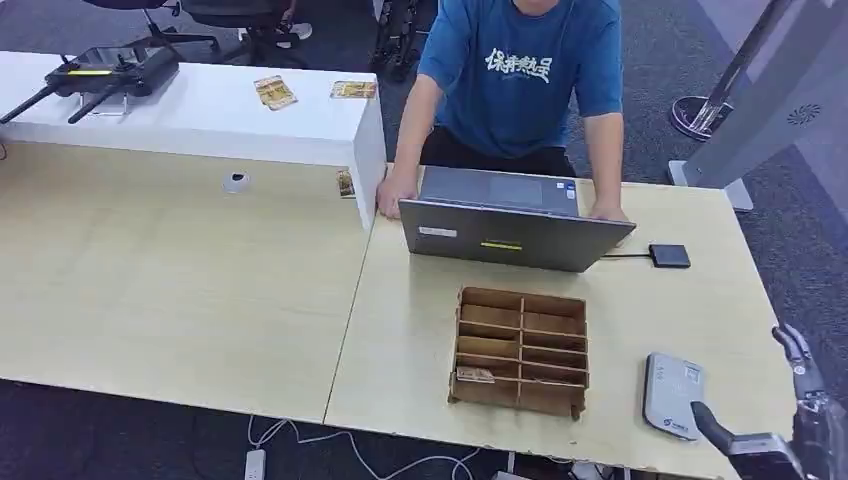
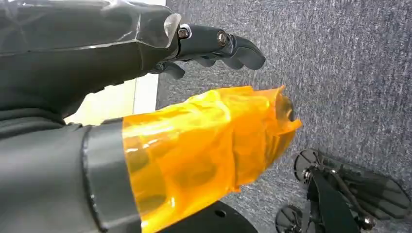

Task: Pass the card to the sensor for recognition and then transmit it.

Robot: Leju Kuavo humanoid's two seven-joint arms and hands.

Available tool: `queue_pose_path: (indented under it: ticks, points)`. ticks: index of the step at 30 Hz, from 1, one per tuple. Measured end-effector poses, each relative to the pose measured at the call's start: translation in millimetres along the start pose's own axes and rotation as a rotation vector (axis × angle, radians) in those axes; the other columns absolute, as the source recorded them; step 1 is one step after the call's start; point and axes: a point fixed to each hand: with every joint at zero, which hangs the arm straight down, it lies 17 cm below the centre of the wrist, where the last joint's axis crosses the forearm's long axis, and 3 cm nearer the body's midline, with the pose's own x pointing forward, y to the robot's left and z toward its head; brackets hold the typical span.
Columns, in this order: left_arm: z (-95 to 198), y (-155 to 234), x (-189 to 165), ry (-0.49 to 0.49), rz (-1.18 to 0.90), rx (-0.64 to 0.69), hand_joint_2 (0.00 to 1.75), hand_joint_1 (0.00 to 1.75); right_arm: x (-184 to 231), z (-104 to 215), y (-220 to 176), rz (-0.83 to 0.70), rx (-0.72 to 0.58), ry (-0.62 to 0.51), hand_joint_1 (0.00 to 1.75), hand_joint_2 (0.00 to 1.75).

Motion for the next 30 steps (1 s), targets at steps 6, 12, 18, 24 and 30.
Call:
queue_pose_path:
  ticks: [6,12,18,24,30]
  points:
    - [0.5,-1.5,-1.4,0.003,0.029,0.002,0.0,0.0,17.4,30.8,3.3,-0.028,-0.004,-0.021,0.0,1.75]
    - [1.1,-4.2,-2.4,0.004,0.048,-0.001,0.0,0.0,38.4,54.1,2.5,-0.024,-0.032,-0.05,0.0,1.75]
    - [1.6,-5.4,-3.5,0.006,0.062,0.002,0.0,0.0,58.3,74.4,4.4,-0.002,-0.084,-0.063,0.0,1.75]
    - [1.7,-6.0,-3.5,0.006,0.06,0.001,0.0,0.0,78.4,88.9,26.1,-0.02,-0.102,-0.051,0.0,1.75]
    - [1.9,-7.2,-3.5,0.006,0.049,-0.005,0.0,0.0,102.2,94.2,71.3,-0.092,-0.022,-0.072,0.0,1.75]
